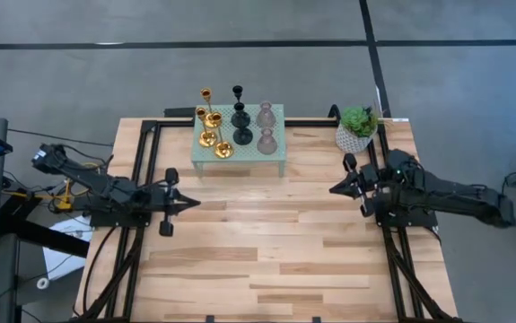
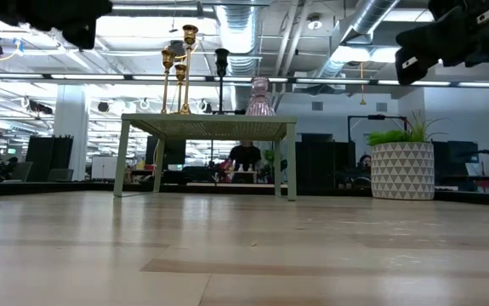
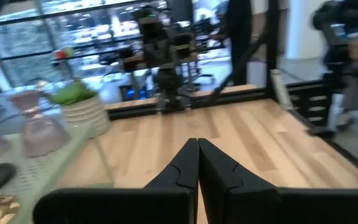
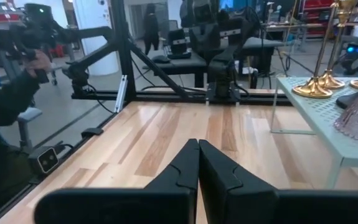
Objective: Pick & Place candle stick holders
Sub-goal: Return to Home Position
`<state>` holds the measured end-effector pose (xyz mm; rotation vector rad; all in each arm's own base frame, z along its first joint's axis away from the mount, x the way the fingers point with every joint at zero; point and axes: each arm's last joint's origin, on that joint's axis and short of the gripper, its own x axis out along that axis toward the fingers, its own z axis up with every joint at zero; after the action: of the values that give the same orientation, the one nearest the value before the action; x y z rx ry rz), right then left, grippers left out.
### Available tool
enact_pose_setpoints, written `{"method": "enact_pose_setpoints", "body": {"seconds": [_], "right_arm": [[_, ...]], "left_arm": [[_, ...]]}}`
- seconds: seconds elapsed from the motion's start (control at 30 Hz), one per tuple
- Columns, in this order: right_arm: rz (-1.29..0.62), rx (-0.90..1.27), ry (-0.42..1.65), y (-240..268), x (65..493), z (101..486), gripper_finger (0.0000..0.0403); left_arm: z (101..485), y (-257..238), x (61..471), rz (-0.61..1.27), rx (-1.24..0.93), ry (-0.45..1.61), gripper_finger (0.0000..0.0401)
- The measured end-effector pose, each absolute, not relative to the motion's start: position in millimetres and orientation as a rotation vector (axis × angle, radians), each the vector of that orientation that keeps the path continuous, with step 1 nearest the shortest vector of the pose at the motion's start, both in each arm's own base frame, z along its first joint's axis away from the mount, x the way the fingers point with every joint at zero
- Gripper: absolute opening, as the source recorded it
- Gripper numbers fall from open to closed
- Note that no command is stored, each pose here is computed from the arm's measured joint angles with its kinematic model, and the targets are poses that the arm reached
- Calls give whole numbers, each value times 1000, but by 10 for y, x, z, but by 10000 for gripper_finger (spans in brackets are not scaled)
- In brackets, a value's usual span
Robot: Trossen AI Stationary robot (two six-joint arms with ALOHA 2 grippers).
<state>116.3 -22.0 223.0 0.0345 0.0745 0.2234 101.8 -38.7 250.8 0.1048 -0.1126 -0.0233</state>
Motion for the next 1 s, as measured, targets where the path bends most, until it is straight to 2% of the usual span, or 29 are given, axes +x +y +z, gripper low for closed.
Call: {"method": "enact_pose_setpoints", "body": {"seconds": [0.2,0.37,0.73,1.0], "right_arm": [[236,20,66,-253,1165,2336,0],[238,-20,51,-272,1149,2466,0],[187,16,162,-315,1091,2438,0],[183,-18,129,-308,1068,2471,0]], "left_arm": [[2274,-426,1011,-158,84,-195,5],[2189,-419,1014,-122,83,-246,4],[2404,-287,777,-70,124,-294,4],[2409,-267,696,-82,137,-259,4]]}}
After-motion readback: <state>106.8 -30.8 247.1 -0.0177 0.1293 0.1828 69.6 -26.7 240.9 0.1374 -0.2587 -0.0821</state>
